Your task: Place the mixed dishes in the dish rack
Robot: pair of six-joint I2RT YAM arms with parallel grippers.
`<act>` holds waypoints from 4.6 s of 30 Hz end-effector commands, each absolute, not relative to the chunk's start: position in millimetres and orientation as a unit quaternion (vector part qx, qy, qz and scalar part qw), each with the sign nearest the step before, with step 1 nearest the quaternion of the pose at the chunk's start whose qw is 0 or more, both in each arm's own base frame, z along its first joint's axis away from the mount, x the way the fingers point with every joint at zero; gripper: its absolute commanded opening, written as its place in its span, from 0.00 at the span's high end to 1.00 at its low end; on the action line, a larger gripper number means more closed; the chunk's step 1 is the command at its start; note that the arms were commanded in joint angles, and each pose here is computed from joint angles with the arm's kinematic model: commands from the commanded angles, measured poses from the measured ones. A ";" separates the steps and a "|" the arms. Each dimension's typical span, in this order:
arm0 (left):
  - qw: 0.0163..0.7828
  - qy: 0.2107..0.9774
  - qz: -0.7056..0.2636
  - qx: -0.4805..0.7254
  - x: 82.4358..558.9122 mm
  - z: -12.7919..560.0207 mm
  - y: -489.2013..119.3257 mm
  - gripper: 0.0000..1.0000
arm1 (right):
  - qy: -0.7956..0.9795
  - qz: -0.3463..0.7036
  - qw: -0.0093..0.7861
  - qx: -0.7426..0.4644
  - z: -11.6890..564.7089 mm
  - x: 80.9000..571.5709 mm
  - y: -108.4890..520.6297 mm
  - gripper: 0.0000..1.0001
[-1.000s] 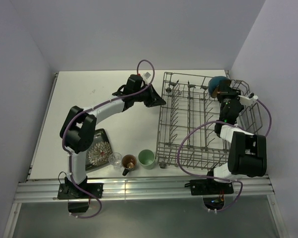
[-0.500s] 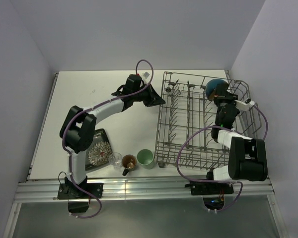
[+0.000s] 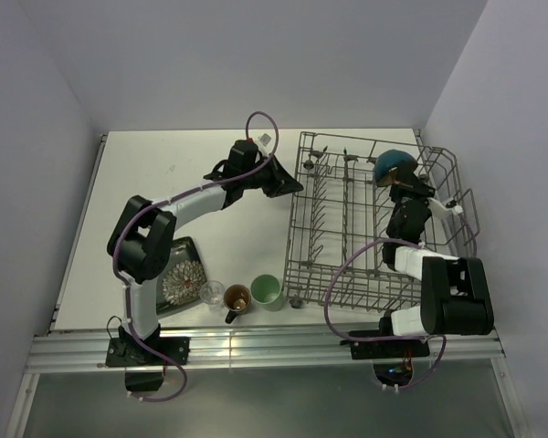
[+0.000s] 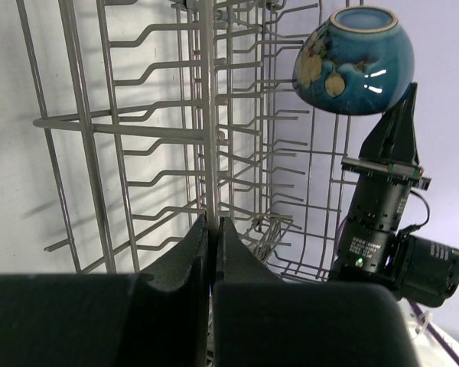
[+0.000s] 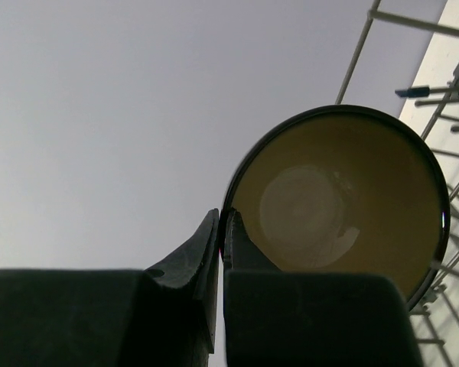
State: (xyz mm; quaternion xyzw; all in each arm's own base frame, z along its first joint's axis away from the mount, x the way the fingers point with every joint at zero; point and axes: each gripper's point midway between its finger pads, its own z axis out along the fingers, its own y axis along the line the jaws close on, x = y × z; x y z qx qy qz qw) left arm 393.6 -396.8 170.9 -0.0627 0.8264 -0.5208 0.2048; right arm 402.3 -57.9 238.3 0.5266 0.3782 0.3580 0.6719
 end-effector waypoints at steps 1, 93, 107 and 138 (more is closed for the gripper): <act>0.264 0.817 -0.505 -0.090 416.0 183.0 -376.1 1.00 | 0.227 0.436 0.701 0.516 311.4 372.5 -66.4 1.00; 0.262 0.830 -0.476 -0.128 390.0 181.3 -376.1 1.00 | 0.607 0.238 0.546 0.526 288.5 393.3 -54.5 0.43; 0.257 0.838 -0.462 -0.132 385.9 173.4 -371.3 1.00 | 0.786 0.134 0.401 0.450 209.5 502.2 -56.2 1.00; 0.251 0.850 -0.448 -0.119 443.4 171.6 -394.2 1.00 | 0.829 0.085 0.409 0.372 190.7 557.5 -57.7 1.00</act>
